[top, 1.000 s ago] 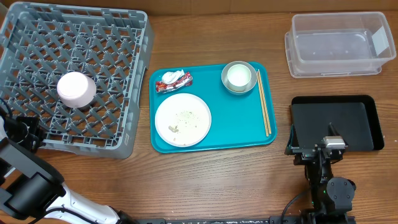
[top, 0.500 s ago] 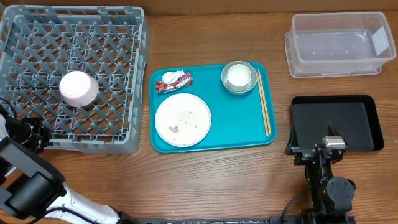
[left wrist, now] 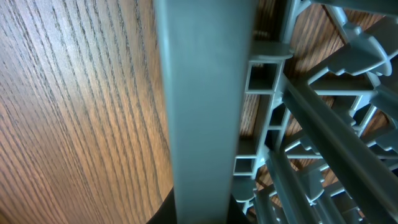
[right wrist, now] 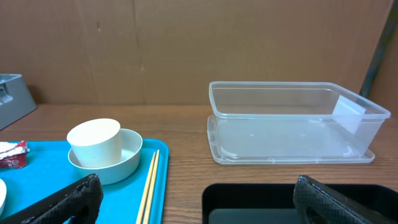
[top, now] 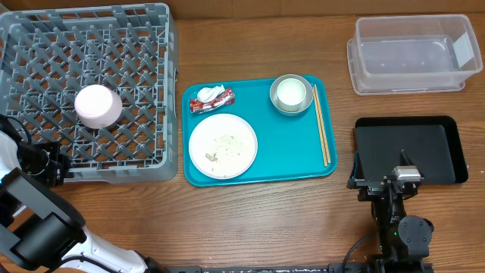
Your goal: Sort waste into correct bins and load items into the dishwasher
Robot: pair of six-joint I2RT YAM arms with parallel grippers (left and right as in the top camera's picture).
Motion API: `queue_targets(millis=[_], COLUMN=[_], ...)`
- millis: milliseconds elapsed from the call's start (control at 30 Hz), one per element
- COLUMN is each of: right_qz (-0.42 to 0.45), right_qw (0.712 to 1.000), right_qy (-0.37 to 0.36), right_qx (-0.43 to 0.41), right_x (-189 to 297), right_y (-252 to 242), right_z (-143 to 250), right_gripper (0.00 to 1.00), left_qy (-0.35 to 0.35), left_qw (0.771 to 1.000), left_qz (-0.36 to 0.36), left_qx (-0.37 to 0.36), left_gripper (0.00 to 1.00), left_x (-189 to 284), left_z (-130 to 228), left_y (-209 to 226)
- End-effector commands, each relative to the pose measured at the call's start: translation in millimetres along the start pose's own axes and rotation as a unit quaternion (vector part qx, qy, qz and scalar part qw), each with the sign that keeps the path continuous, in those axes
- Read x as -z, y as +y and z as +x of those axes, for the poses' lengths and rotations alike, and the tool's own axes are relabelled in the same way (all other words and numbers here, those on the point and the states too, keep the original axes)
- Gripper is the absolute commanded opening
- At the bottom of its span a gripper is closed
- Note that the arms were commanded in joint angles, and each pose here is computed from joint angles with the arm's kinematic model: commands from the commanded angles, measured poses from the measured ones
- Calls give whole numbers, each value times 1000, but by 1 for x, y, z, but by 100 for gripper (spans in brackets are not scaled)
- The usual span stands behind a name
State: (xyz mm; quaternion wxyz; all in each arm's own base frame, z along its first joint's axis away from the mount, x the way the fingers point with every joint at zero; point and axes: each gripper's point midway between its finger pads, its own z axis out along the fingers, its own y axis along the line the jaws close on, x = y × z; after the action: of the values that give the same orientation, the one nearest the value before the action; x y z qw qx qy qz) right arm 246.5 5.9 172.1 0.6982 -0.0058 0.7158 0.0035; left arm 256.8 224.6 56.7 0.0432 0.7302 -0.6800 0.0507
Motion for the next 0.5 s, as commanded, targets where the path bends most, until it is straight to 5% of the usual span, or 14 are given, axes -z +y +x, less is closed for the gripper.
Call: queue_targets(millis=[0, 467], right_qz=[-6, -6], right_qw=[1000, 1000], right_qy=[-3, -3], right_qx=[2, 2], right_x=[0, 0], right_y=[3, 3], right_z=[1, 1], right_gripper=[100, 100], left_qy=[19, -11], left_qw=[998, 995], left_qz=[-53, -62], left_qx=[-16, -75], left_gripper=[4, 4], left_x=[-29, -29], left_z=[13, 0], left_y=[13, 15])
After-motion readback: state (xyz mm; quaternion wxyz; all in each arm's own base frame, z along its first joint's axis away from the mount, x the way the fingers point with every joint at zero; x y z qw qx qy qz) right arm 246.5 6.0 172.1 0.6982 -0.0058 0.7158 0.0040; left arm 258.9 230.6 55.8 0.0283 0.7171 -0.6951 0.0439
